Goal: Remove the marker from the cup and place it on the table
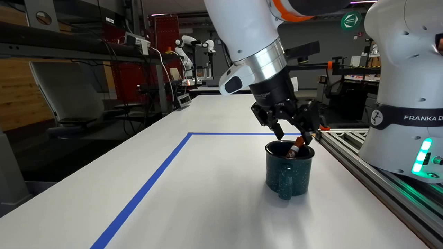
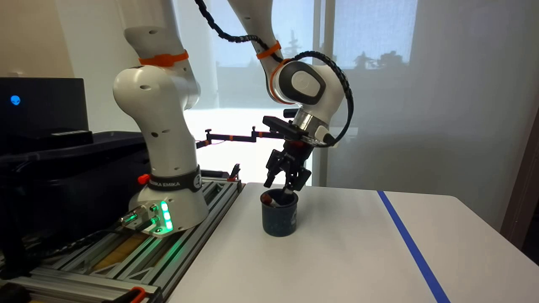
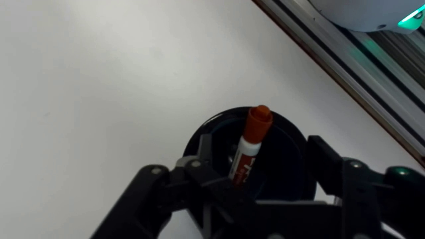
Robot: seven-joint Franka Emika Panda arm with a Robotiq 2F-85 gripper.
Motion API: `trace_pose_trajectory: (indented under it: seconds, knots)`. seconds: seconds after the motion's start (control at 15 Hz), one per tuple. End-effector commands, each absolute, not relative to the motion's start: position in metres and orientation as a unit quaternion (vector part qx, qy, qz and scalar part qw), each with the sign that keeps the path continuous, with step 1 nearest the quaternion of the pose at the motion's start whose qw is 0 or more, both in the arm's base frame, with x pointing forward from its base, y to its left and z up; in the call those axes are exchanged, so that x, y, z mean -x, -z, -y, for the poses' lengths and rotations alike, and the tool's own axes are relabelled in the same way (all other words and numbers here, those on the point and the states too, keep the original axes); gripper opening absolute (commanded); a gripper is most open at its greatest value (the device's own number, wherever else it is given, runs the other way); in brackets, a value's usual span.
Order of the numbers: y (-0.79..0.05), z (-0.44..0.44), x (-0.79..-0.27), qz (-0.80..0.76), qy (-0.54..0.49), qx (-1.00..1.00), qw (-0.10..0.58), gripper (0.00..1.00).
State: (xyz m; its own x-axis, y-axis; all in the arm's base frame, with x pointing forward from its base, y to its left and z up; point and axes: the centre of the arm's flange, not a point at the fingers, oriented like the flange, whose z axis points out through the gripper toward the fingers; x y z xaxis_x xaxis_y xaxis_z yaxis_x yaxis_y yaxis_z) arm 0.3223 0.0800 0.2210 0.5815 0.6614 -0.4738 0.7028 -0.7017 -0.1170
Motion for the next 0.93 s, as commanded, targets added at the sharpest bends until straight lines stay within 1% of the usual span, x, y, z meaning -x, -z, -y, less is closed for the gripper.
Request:
trace_pose_trajectory:
  seconds: [0.0,0.07,0.13,0.2,0.27,0.33,0.4,0.47,0.53,0.6,0.73,0.8,0.87]
  knots:
    - [-0.2195,-0.0642,-0.2942,-0.394,0.260,-0.881,0.028,0.43]
    - [-0.2183,-0.0629,-0.2936,-0.394,0.262,-0.881,0.027,0.36]
    - [-0.2170,-0.0621,-0.2929,-0.394,0.263,-0.880,0.026,0.37]
    - [-0.2161,-0.0616,-0.2923,-0.395,0.264,-0.880,0.025,0.44]
    - [-0.2151,-0.0618,-0.2911,-0.396,0.264,-0.879,0.025,0.37]
    - [-0.2146,-0.0620,-0.2903,-0.398,0.264,-0.878,0.024,0.44]
    - [-0.2137,-0.0624,-0.2896,-0.399,0.264,-0.878,0.024,0.43]
    - [-0.2133,-0.0625,-0.2893,-0.399,0.267,-0.877,0.024,0.48]
    - [-0.2125,-0.0625,-0.2890,-0.400,0.267,-0.877,0.024,0.48]
    - [-0.2117,-0.0625,-0.2887,-0.399,0.268,-0.876,0.024,0.43]
    - [-0.2105,-0.0628,-0.2881,-0.400,0.270,-0.876,0.024,0.42]
    - [-0.2102,-0.0629,-0.2876,-0.401,0.271,-0.875,0.023,0.34]
    - [-0.2097,-0.0631,-0.2873,-0.401,0.271,-0.875,0.024,0.18]
